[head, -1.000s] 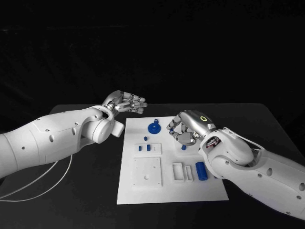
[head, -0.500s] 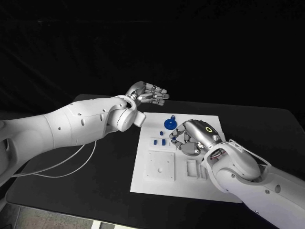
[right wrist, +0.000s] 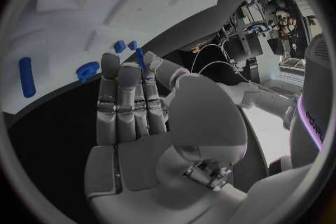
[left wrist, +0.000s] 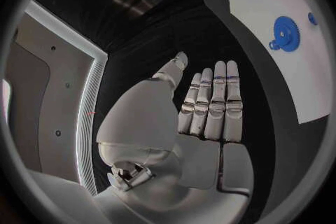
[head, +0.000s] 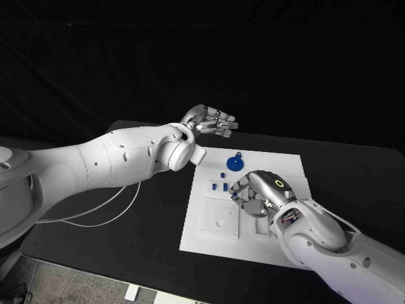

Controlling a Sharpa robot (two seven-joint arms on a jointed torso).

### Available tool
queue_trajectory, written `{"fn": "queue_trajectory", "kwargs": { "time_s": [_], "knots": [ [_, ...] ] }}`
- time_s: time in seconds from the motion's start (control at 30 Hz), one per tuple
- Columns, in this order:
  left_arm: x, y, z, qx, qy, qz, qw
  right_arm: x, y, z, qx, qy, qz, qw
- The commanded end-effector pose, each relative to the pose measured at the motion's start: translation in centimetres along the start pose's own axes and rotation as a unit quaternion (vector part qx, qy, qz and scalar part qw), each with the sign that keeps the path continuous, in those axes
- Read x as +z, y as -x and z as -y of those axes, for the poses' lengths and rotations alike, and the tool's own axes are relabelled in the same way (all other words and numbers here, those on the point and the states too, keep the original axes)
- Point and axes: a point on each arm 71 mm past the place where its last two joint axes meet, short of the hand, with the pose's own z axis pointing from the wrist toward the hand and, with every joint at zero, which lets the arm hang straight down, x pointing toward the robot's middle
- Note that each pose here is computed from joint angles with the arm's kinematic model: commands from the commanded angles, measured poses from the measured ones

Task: Assemble the parts on the task board

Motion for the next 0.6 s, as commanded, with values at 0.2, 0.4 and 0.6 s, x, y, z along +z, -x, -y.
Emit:
{"fn": "queue_trajectory", "kwargs": {
  "time_s": [0.2,0.4,0.6],
  "knots": [
    [0.28,-0.62,0.35,0.0,-0.011,0.001,1.0,-0.4,-1.4,0.2,-0.001,0.003,-0.02,1.0],
    [0.31,-0.85,0.41,-0.001,-0.012,-0.002,1.0,-0.8,-2.0,0.5,-0.003,0.001,-0.032,0.999],
    [0.29,-0.81,0.38,-0.001,-0.011,-0.003,1.0,-1.1,-2.4,0.9,-0.002,-0.005,-0.047,0.999]
  ]
}}
